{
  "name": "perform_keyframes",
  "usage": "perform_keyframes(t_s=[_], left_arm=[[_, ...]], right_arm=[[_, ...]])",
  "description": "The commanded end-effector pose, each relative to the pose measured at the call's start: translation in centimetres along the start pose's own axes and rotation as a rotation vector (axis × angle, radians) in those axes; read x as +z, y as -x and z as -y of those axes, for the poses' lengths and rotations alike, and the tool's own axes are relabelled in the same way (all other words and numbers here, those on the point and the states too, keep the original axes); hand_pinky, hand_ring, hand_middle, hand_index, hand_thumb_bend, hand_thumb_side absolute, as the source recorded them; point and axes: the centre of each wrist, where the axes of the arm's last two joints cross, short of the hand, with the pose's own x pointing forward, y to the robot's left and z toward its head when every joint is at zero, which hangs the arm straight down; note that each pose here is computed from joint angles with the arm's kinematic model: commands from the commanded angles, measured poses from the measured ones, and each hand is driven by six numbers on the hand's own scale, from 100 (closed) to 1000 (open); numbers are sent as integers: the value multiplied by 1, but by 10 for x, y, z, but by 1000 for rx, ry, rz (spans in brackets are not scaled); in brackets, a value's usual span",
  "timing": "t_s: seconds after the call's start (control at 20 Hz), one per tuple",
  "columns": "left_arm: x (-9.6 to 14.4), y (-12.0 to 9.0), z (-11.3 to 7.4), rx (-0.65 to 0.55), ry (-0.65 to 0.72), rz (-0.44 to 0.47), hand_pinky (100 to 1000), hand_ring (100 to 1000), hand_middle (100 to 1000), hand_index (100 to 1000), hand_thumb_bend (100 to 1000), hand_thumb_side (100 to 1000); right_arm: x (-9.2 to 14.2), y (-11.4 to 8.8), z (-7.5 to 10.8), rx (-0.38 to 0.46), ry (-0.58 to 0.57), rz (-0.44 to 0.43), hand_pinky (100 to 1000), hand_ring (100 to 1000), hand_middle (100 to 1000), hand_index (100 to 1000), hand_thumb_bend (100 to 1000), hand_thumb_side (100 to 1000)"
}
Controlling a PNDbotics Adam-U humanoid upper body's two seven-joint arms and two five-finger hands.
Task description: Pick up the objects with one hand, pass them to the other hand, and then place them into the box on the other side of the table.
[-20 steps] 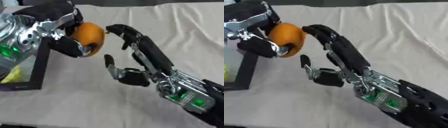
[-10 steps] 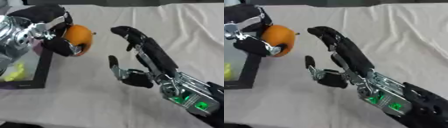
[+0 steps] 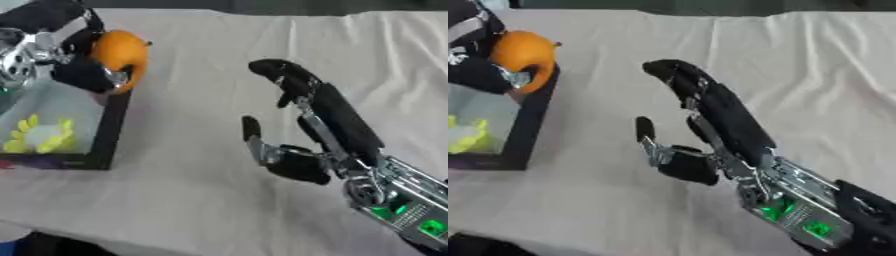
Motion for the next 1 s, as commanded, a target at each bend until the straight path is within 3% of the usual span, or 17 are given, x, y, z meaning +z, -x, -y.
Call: perform_keyframes(t_s=[0.05,0.25,0.35,0.5,0.65,0.85,1.0], left_arm=[[0,25,-17,71,-5,-163,574,481,281,391,184,325],[-7,43,-15,110,-32,-237,575,484,282,396,133,304],[-11,50,-12,119,-35,-263,596,507,331,443,113,301],[-17,55,-3,111,10,-268,790,720,595,733,288,378],[-22,60,3,71,55,-288,910,855,752,861,492,423],[-27,67,6,2,87,-349,950,897,802,915,669,430],[-28,68,4,-33,96,-380,948,897,802,914,687,445]], right_arm=[[0,1,5,26,14,13,529,929,866,933,100,477],[1,1,4,31,15,13,530,929,866,932,100,476],[1,0,3,33,16,15,531,928,865,931,100,474],[2,0,3,34,18,16,530,927,864,930,100,477],[2,0,2,33,15,22,532,926,863,928,100,469],[2,0,2,35,17,26,531,926,862,928,100,467],[2,0,2,35,17,25,531,926,863,928,100,469]])
